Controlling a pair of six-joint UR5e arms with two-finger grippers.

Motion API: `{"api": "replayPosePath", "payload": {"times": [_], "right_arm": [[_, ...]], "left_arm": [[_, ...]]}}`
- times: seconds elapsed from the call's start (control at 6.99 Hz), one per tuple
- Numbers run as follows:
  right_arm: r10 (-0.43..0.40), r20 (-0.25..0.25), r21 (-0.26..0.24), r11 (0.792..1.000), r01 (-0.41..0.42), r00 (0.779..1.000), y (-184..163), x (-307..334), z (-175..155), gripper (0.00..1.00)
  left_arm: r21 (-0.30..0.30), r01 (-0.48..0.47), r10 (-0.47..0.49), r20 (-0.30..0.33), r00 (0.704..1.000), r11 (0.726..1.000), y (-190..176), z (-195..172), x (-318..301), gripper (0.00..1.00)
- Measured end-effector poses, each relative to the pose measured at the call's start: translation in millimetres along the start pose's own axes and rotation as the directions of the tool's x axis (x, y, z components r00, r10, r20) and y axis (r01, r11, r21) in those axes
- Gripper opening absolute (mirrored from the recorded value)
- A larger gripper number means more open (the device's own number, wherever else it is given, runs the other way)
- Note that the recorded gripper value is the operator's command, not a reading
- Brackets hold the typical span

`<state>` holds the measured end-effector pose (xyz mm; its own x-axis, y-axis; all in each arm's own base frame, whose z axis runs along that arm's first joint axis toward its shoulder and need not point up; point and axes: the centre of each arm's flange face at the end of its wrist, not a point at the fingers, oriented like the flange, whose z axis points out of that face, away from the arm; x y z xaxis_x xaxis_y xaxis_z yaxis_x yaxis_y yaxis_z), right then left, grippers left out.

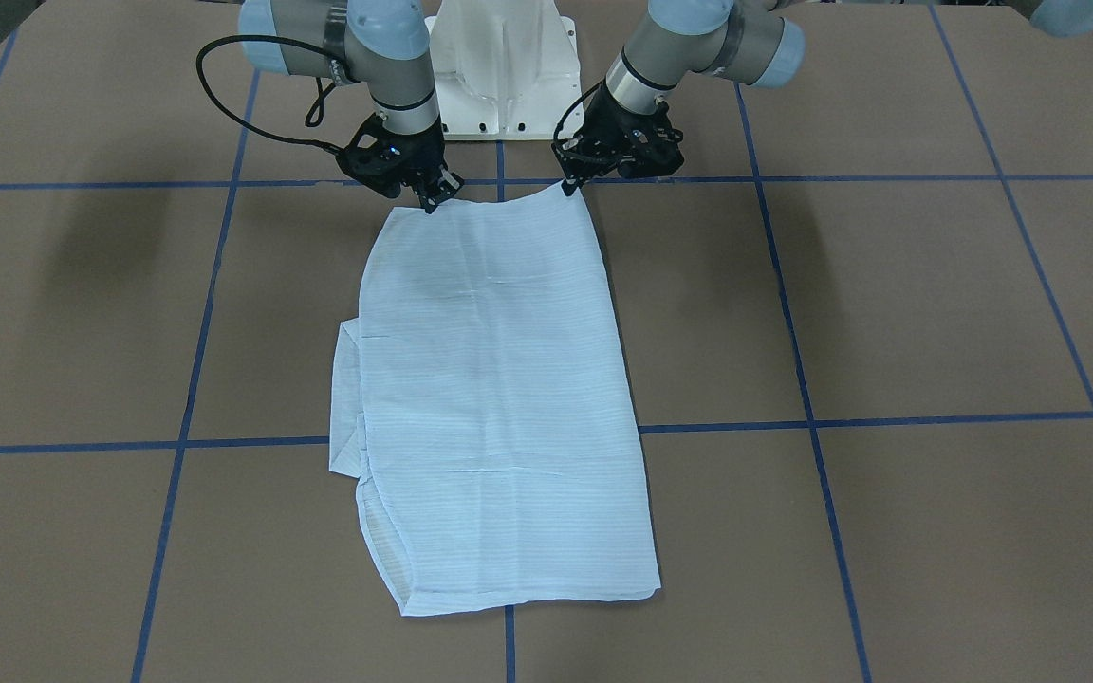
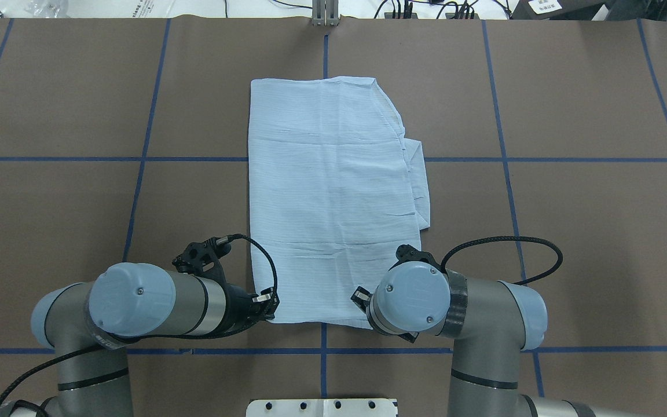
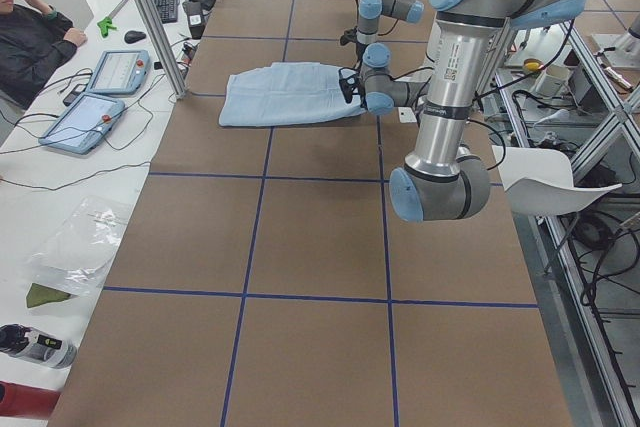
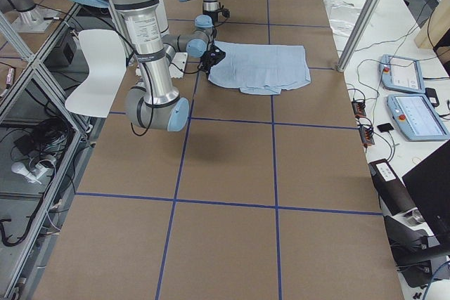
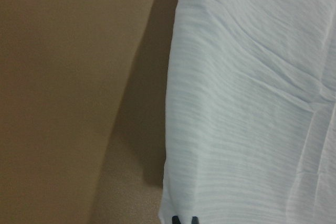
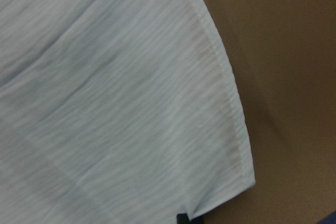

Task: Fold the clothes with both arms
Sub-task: 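Grasp the two near corners of the shirt with both grippers, then lift the near edge with both grippers and carry it away from the robot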

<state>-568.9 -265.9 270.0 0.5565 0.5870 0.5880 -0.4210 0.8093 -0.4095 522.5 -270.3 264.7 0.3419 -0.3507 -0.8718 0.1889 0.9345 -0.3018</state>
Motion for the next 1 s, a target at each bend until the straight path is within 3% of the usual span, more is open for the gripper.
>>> {"api": "replayPosePath", "payload": {"times": [0.29,0.72,1.0], "right_arm": [[-0.008,0.024,-0.024,1.0,0.009,1.0,-2,5,-19,0.0],[-0.03,0.098,-0.104,0.994,0.04,0.995,8,25,-78,0.0],[-0.05,0.139,-0.226,0.971,0.081,0.989,25,38,-127,0.0]], "left_arm": [[-0.006,-0.001,0.001,-0.007,1.0,1.0,2,-15,1,0.0],[-0.018,0.002,-0.002,0.021,1.0,1.0,18,-55,12,0.0],[-0.086,-0.007,0.012,0.053,0.999,0.996,52,-96,20,0.0]]}}
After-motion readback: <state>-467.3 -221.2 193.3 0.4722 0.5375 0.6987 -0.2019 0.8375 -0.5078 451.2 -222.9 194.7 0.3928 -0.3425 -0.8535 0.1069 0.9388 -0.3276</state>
